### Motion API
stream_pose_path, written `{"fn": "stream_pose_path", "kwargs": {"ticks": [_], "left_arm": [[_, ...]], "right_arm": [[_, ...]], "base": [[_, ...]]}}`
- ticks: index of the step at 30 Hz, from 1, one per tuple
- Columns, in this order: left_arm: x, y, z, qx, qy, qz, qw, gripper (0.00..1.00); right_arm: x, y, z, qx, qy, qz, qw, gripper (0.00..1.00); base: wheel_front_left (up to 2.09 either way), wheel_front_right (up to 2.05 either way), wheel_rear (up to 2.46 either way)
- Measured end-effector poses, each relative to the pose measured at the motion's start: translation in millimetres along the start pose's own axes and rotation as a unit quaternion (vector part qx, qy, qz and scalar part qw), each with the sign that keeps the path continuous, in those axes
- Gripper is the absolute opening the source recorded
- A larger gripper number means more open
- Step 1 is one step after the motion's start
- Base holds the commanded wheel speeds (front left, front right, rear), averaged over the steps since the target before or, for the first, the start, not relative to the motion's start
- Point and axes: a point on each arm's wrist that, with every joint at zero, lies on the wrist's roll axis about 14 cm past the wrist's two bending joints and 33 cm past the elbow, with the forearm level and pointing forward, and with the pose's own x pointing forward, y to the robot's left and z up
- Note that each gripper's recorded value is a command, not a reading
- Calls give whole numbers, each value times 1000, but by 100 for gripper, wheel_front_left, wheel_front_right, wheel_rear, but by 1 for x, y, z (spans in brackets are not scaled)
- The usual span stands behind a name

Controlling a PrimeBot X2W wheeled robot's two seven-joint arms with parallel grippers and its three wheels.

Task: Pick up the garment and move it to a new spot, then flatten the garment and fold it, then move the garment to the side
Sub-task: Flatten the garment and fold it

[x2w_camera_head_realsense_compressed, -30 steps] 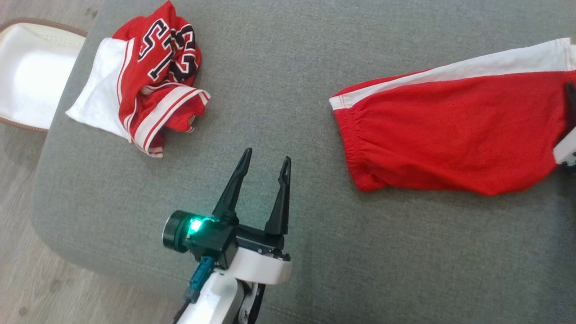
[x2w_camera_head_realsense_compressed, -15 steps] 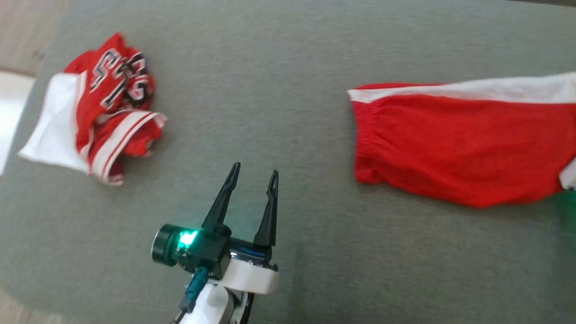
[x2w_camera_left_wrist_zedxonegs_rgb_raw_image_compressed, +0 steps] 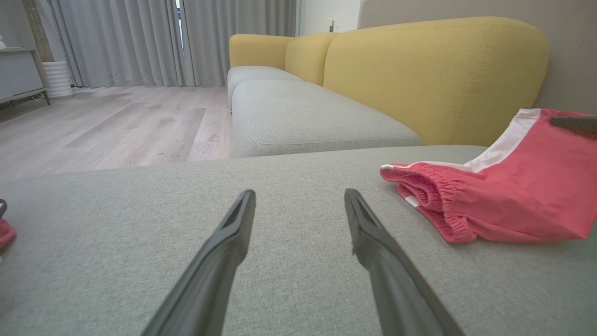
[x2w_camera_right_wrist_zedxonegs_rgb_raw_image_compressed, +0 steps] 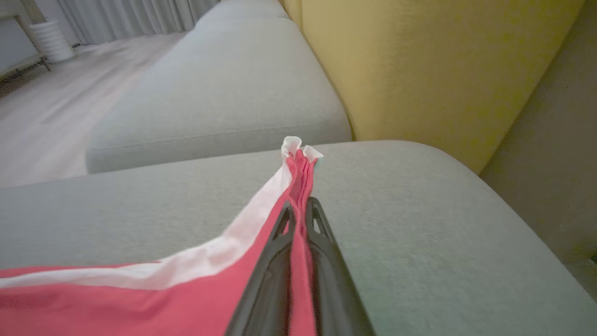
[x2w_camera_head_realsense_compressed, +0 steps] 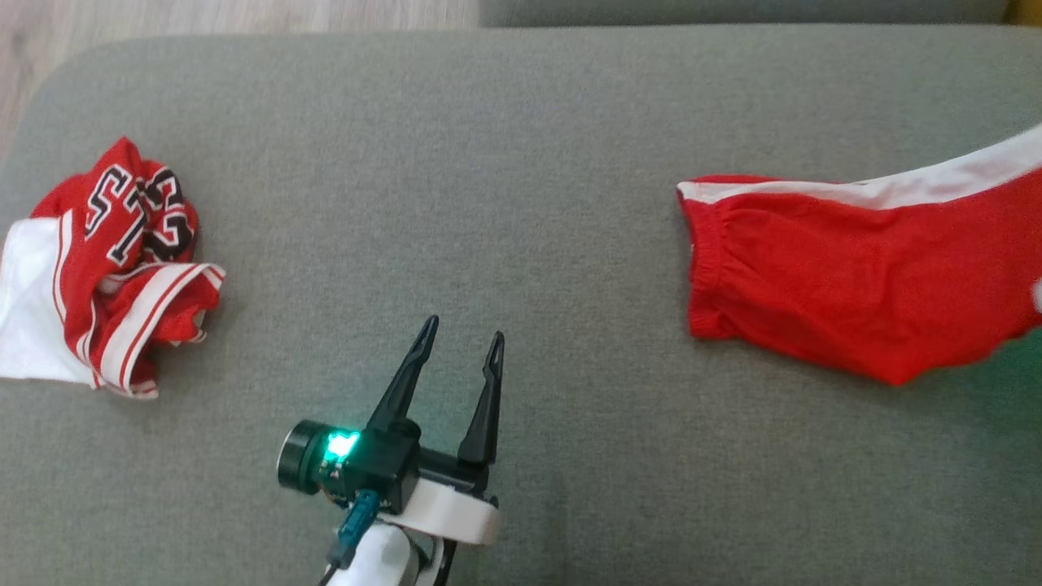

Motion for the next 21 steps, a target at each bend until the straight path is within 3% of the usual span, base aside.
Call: {"fn": "stream_pose_path", "kwargs": {"ticks": [7, 12, 21], "left_arm": [[-12, -8, 0, -2, 1, -9, 1000, 100], [-21, -10, 2, -1, 0, -10, 1000, 100], [-36, 4, 7, 4, -8, 17, 1000, 100]], "right_arm": [[-6, 70, 42, 16, -66, 82, 994, 0], [-15, 134, 65, 25, -99, 155, 983, 0], [-49, 246, 27, 44, -53, 267, 961, 0]], "base": [[0, 0, 0], [0, 0, 0], [0, 0, 0]]}}
